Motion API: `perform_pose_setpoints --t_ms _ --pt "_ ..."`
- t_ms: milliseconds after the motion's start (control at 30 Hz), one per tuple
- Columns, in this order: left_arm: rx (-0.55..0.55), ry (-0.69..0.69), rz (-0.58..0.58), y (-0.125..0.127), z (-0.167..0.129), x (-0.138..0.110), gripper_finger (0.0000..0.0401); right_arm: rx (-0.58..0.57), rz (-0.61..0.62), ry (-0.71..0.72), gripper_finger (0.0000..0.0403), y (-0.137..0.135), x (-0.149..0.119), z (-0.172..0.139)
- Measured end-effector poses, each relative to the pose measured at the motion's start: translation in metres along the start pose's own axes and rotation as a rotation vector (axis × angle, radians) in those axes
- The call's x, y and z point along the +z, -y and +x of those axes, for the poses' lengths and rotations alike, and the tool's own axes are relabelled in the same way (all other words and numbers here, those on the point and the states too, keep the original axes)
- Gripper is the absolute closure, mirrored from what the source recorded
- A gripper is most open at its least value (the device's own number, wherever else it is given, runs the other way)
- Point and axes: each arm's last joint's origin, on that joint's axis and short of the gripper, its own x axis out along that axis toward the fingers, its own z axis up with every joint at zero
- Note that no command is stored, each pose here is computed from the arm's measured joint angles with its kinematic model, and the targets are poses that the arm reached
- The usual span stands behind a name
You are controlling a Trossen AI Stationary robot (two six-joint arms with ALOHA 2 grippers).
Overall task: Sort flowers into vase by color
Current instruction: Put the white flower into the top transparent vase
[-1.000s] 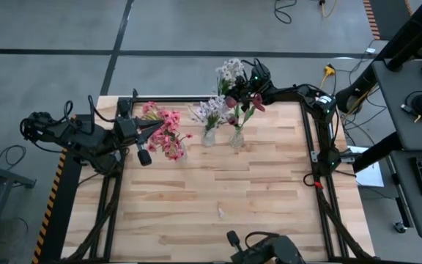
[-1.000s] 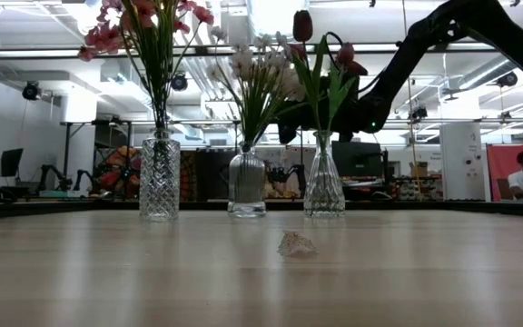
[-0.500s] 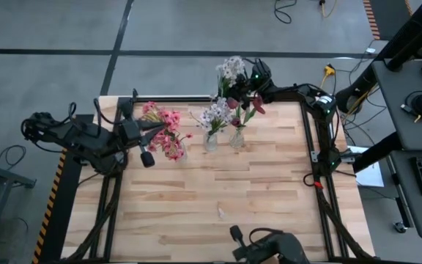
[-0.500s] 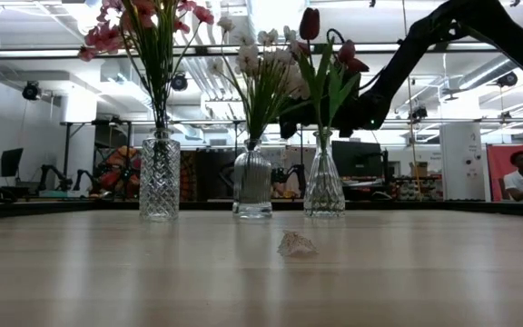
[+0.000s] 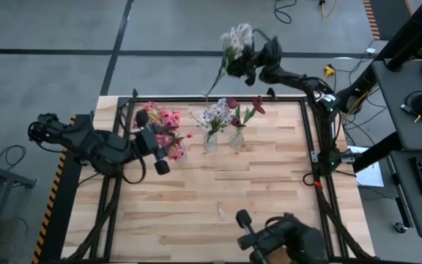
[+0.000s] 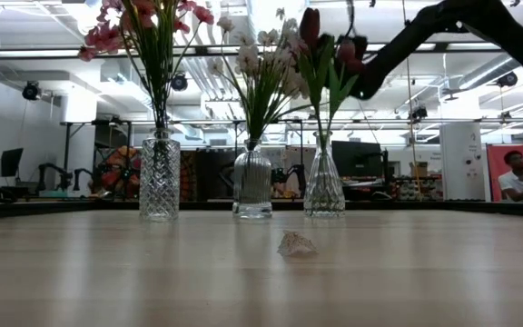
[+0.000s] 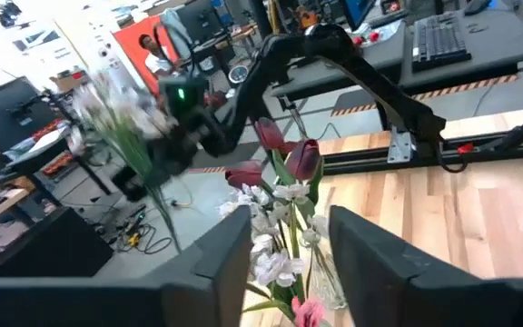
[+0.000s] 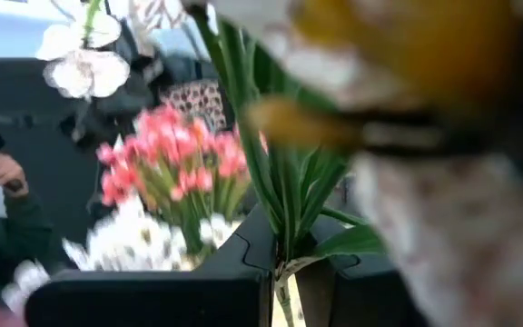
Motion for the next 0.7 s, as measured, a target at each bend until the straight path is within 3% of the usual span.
perform_pose_setpoints --t_ms 167,367,567,700 --pt "-0.005 0.0 0.019 0.019 -0.001 0.013 0.0228 0.0 -0.047 0.029 0.0385 -0.012 0.06 -0.008" --pt "-0.02 0.023 0.028 0.051 -0.008 0.034 0.0216 0.042 -0.078 0.042 0.0385 -0.041 0.129 -0.006" --pt "-0.003 -0.023 0.052 0.106 0.003 0.025 0.0216 0.057 -0.049 0.045 0.0385 -0.059 0.165 0.001" --pt "-0.014 -0.031 0.023 0.129 0.01 0.026 0.0216 0.077 -0.034 0.053 0.0385 -0.07 0.179 0.012"
